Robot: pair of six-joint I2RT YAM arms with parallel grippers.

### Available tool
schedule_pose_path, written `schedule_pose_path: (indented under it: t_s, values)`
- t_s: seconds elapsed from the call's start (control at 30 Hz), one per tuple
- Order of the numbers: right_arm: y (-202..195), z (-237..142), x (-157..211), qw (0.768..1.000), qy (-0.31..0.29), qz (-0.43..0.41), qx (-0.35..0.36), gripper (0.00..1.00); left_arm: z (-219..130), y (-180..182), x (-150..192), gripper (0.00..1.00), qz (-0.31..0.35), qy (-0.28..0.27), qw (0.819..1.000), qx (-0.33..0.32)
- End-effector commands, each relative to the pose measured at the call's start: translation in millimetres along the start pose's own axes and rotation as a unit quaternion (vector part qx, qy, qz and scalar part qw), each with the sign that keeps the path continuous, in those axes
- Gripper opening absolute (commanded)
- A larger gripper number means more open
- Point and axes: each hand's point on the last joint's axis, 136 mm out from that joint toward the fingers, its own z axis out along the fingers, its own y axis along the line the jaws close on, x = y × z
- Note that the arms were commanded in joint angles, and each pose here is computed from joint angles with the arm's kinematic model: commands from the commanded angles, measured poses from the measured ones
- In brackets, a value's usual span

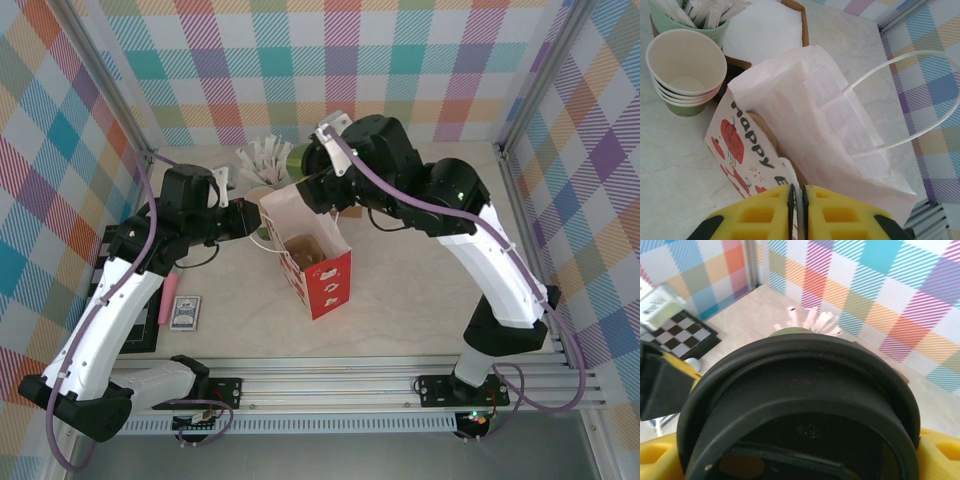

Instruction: Pack the takeout coffee

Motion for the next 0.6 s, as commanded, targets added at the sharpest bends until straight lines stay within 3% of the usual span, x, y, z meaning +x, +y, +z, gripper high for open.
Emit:
schedule_pose_path:
  t_s: [0.0, 0.13, 0.37, 0.57]
  values:
    - [15, 21, 6, 0.999, 0.021, 0.026, -0.016, 0.61, -2, 0, 7, 0.09, -0.005, 0.006, 1.000, 0.004]
    - [32, 47, 19, 0.998, 0.047, 0.039, -0.007, 0.61, -5, 2, 7, 0.00, -0.005, 0.000, 1.000, -0.002]
    - [33, 76, 44, 0.994, 0.088, 0.032, 0.061, 0.60, -9, 12, 11, 0.00, -0.006, -0.004, 1.000, -0.023]
    - [34, 87, 69, 0.987, 0.137, 0.029, 0.073, 0.60, -9, 11, 11, 0.00, -0.007, -0.005, 1.000, -0.020]
